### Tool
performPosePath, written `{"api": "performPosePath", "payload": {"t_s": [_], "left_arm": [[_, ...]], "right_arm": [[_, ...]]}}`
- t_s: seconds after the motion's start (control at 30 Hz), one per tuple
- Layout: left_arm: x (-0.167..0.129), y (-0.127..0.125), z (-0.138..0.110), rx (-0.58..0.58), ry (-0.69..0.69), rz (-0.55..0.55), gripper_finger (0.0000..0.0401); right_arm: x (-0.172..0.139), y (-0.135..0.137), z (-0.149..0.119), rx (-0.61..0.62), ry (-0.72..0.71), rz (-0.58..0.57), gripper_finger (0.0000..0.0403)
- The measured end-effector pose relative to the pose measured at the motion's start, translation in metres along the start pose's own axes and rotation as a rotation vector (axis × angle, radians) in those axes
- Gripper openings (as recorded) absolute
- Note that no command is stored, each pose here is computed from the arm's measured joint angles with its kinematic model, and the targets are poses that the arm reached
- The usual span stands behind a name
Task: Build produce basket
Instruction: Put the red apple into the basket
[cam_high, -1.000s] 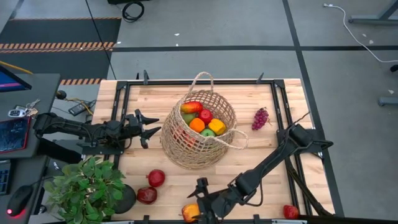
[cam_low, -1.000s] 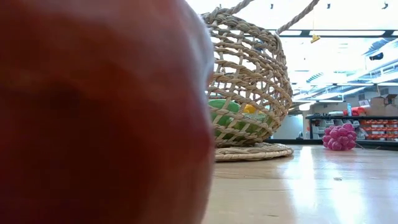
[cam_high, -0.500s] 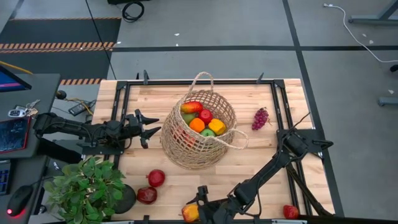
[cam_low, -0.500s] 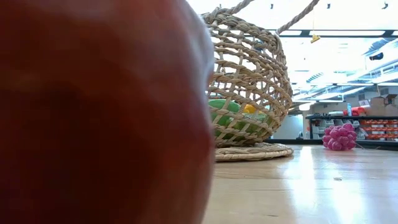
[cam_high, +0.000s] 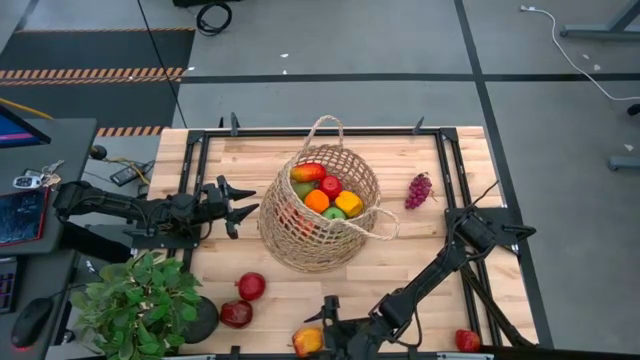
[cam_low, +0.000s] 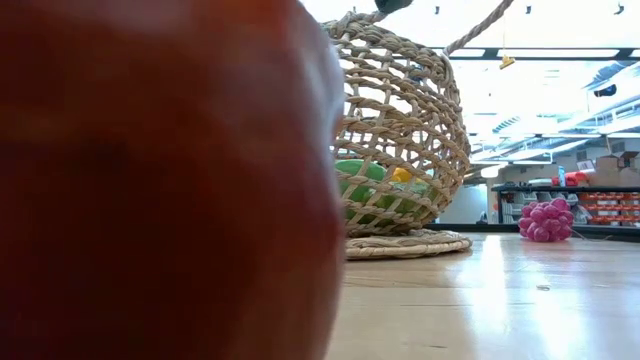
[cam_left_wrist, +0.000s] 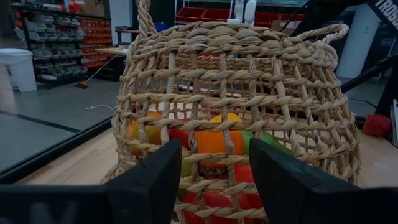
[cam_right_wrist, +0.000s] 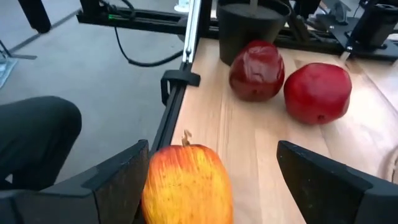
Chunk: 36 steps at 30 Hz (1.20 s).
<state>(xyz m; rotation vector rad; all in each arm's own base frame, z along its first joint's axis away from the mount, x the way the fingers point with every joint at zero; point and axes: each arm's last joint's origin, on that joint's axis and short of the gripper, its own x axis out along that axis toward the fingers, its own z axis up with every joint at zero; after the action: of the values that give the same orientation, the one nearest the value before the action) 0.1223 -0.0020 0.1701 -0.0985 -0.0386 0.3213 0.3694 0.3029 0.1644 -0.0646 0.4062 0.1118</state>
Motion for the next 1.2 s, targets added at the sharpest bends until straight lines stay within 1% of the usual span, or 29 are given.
{"api": "performPosePath", "payload": {"t_s": [0.1, 0.23, 0.37, 0.57, 0.67, 0.77, 1.0, 1.1, 1.2], "left_arm": [[0.000, 0.000, 0.000, 0.000, 0.000, 0.000, 0.0197], [0.000, 0.000, 0.000, 0.000, 0.000, 0.000, 0.0199], [0.000, 0.000, 0.000, 0.000, 0.000, 0.000, 0.0195], [0.000, 0.000, 0.000, 0.000, 0.000, 0.000, 0.0194], [0.000, 0.000, 0.000, 0.000, 0.000, 0.000, 0.0197], [0.000, 0.000, 0.000, 0.000, 0.000, 0.000, 0.0199], [0.000, 0.000, 0.000, 0.000, 0.000, 0.000, 0.0193], [0.000, 0.000, 0.000, 0.000, 0.000, 0.000, 0.0193], [0.000, 0.000, 0.000, 0.000, 0.000, 0.000, 0.0196]], "right_arm": [[0.000, -0.001, -0.005, 0.016, -0.011, 0.003, 0.0356], [-0.001, -0.004, -0.019, 0.030, 0.029, 0.022, 0.0356], [-0.001, -0.005, -0.028, 0.036, 0.039, 0.026, 0.0356], [-0.003, -0.009, -0.038, 0.032, -0.022, 0.057, 0.0356], [-0.004, -0.007, -0.035, 0.043, -0.069, 0.093, 0.0356], [-0.006, -0.005, -0.031, 0.026, -0.112, 0.104, 0.0356], [-0.015, 0.016, -0.018, -0.005, -0.198, 0.153, 0.0356], [-0.013, 0.036, -0.016, -0.031, -0.251, 0.185, 0.0356], [-0.004, 0.060, -0.016, -0.115, -0.274, 0.209, 0.0356]]}}
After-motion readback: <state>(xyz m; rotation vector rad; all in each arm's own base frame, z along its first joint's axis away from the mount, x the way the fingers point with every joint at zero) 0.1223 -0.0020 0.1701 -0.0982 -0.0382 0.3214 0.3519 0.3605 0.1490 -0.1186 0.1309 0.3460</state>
